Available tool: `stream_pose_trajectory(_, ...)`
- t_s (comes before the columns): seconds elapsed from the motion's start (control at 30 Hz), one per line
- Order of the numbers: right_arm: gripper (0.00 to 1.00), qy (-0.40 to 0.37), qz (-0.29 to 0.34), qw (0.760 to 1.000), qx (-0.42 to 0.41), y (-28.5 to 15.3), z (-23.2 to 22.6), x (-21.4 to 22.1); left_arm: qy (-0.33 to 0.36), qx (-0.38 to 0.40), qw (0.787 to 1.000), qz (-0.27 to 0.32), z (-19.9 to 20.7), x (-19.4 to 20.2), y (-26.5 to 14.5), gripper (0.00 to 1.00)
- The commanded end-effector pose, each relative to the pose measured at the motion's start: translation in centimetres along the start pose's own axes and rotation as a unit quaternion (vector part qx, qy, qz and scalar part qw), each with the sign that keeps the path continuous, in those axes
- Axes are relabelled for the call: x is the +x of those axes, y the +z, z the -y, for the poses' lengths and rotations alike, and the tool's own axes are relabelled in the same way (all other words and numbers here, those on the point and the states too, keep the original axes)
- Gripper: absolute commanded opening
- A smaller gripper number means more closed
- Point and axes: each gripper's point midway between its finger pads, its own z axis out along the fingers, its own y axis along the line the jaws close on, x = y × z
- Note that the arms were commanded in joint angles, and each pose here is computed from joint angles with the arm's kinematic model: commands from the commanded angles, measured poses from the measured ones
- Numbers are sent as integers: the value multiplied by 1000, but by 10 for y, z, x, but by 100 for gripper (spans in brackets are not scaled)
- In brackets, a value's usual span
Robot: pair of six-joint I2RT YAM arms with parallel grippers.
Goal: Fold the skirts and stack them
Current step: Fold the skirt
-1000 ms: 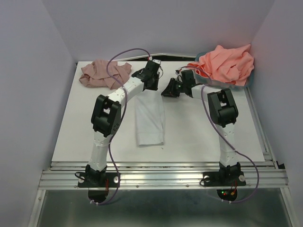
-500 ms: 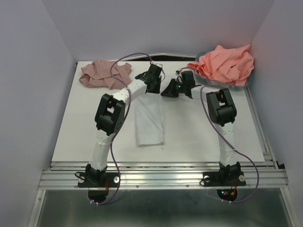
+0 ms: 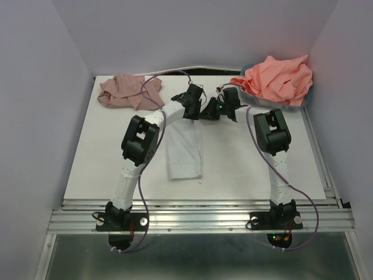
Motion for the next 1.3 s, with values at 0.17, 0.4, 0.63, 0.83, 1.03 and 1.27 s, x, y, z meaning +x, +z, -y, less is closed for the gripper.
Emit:
stream_pose_trajectory(0.17,10,-2,0,1000,3,10,5,3,-6,-5,1000,23,6,-17,1,37)
stream_pose_trajectory(0.4,10,-2,1,1000,3,10,6,2,-7,-13,999,29,4,-21,-4,18)
stream_pose_trajectory(0.63,10,3,2,1000,3,9,6,5,-12,5,999,53,8,-36,-32,6)
stream_pose_trajectory(0.83,10,5,5,1000,2,9,5,3,-6,25,997,71,25,-40,-54,5)
stream_pose_trajectory(1.03,10,6,7,1000,-1,8,3,2,1,33,997,70,36,-37,-54,5)
stream_pose_trajectory(1.27,10,7,7,1000,-5,8,1,2,3,20,998,54,34,-32,-34,12)
